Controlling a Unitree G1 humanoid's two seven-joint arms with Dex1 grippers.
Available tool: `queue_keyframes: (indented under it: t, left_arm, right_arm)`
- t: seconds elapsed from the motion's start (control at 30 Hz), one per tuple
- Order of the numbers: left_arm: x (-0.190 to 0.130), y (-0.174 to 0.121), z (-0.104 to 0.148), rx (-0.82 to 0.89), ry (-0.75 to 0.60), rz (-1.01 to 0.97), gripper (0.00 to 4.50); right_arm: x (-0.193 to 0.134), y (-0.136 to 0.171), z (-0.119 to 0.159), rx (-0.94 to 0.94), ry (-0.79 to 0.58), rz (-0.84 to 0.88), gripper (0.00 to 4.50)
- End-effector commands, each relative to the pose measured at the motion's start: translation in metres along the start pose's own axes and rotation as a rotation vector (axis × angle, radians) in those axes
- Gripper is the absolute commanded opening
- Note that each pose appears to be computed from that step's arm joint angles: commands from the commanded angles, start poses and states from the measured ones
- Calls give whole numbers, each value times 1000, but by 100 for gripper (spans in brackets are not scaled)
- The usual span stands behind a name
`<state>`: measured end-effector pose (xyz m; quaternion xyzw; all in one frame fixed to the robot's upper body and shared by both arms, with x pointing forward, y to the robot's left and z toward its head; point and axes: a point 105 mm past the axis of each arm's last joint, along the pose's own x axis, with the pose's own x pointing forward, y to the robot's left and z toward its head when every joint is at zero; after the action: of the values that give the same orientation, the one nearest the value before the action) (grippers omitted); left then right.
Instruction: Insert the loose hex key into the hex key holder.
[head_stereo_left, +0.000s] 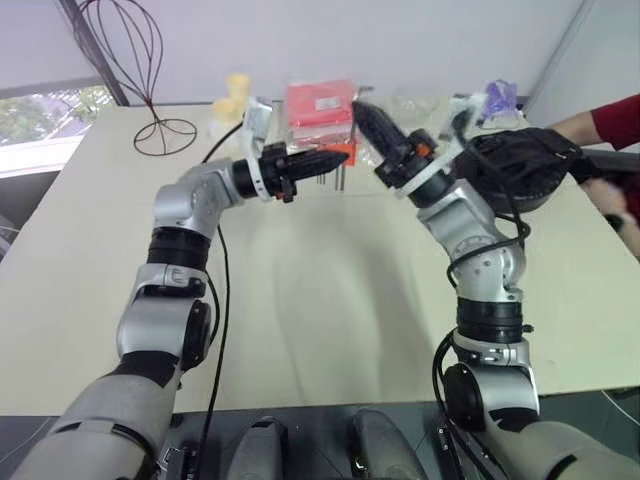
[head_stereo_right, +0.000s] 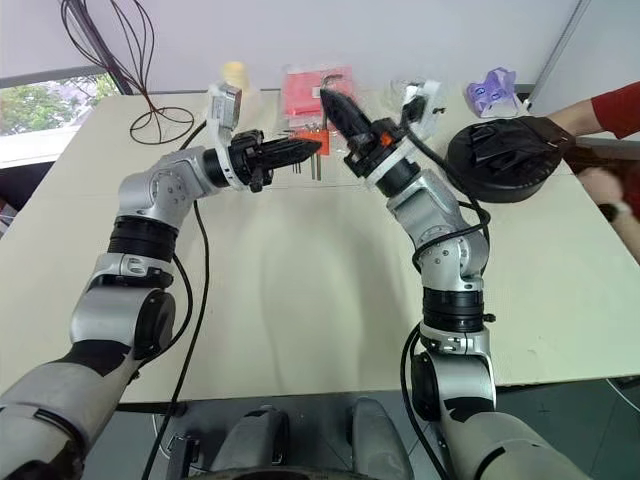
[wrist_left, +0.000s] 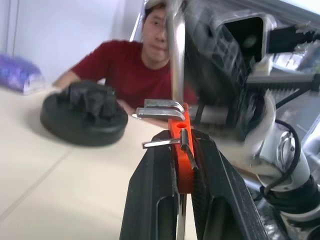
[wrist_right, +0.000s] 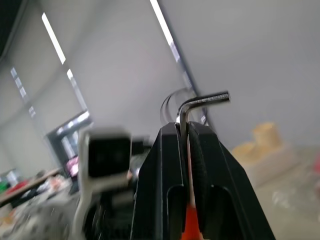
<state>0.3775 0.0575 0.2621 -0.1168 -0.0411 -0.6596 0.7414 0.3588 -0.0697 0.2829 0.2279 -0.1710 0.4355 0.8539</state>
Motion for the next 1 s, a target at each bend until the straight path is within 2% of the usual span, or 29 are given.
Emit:
queue_keyframes:
  t: [0.03, 0.3, 0.4, 0.6, 0.7, 0.8, 0.9, 1.0]
  left_arm:
    - [7, -12, 28, 134, -41, -53, 0]
    - [5, -9, 25, 141, -34, -39, 0]
    - [4, -8, 23, 142, -26, -34, 0]
    - [1, -4, 18, 144, -10, -14, 0]
    - [-2, -1, 13, 143, 11, 7, 0]
    - [-14, 11, -4, 111, 57, 102, 0]
    - [-36, 19, -32, 36, 103, 199, 0]
    - [-61, 20, -59, -107, 99, 302, 0]
  right_arm:
    - [0, 0, -7, 15, 43, 7, 6]
    - [-1, -4, -5, 36, 27, -17, 6]
    - [-2, -5, -5, 40, 27, -19, 113]
    - [-10, -1, 0, 52, 43, 12, 417]
    - [-21, 3, 2, 20, 77, 20, 417]
    - [-43, 16, -13, -88, 244, 82, 417]
    - [-62, 19, -26, -176, 358, 94, 417]
    - [-71, 15, -27, -199, 376, 61, 417]
